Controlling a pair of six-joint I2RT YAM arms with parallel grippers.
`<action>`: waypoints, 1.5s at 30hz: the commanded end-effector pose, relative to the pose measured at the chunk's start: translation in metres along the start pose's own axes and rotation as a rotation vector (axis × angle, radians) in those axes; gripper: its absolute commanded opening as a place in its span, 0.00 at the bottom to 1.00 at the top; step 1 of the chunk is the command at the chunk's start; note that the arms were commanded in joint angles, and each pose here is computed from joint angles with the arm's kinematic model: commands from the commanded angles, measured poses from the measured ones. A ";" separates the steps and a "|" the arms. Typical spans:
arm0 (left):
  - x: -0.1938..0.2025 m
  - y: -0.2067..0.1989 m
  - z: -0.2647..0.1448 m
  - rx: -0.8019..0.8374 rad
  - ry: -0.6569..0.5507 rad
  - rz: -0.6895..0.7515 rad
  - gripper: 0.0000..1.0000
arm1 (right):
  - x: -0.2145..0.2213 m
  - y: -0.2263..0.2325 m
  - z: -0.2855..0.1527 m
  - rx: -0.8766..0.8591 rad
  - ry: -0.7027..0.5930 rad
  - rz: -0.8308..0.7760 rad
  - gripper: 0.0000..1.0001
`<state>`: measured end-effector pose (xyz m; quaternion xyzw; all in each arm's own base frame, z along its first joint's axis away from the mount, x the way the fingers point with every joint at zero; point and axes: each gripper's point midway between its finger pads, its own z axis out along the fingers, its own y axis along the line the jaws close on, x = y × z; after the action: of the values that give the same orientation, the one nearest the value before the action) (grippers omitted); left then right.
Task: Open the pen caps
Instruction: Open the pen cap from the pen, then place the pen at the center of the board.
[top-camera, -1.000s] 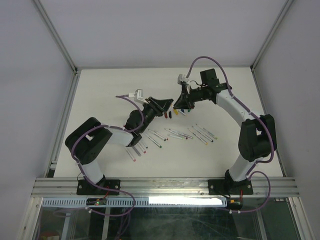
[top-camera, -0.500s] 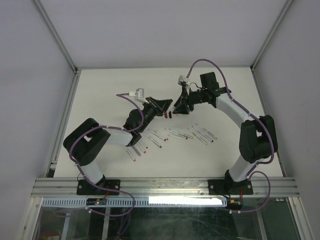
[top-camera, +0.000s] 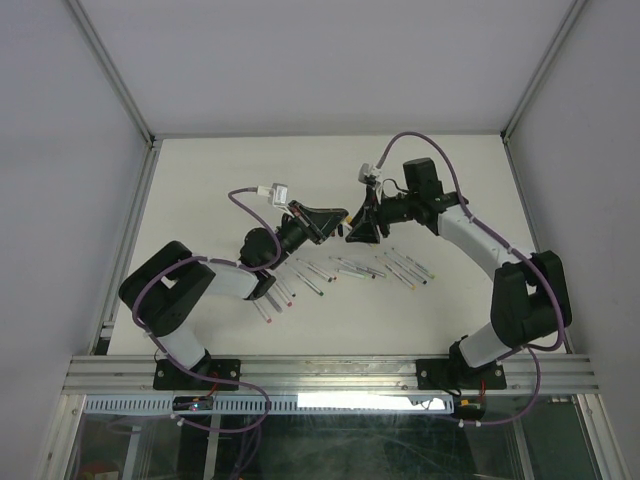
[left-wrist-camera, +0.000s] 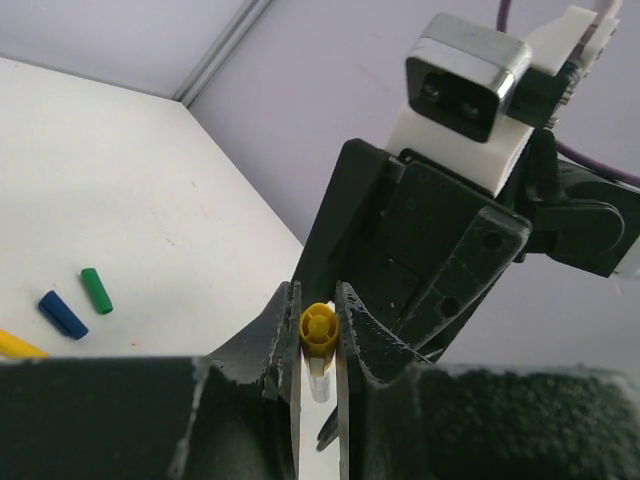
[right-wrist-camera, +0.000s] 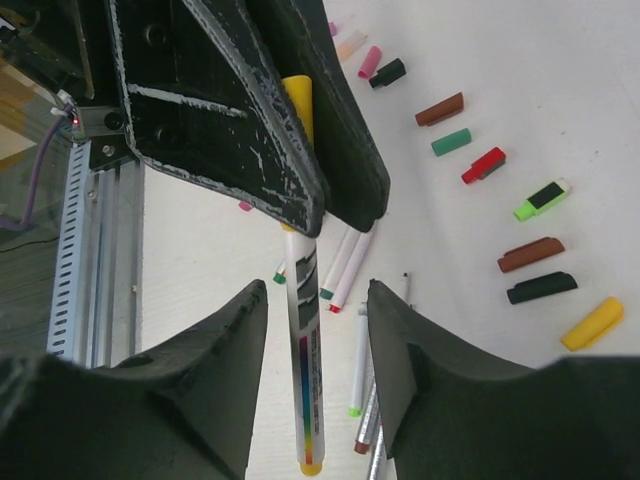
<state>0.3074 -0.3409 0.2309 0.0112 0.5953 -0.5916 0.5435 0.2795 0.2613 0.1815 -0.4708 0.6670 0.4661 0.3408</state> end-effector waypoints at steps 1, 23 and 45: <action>-0.020 -0.034 -0.002 0.141 -0.056 0.032 0.00 | -0.011 0.011 0.009 -0.032 -0.019 -0.044 0.43; -0.237 0.021 -0.057 -0.217 -0.650 0.139 0.00 | 0.017 -0.017 -0.006 0.065 0.065 0.082 0.00; -0.101 0.017 -0.102 -0.114 -0.151 0.088 0.00 | 0.125 -0.094 -0.166 0.615 0.352 0.312 0.01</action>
<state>0.3070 -0.1881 0.2580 -0.0725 0.5779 -0.5212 0.6239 0.3353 0.0611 0.1197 -0.3046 0.8727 0.2063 0.3211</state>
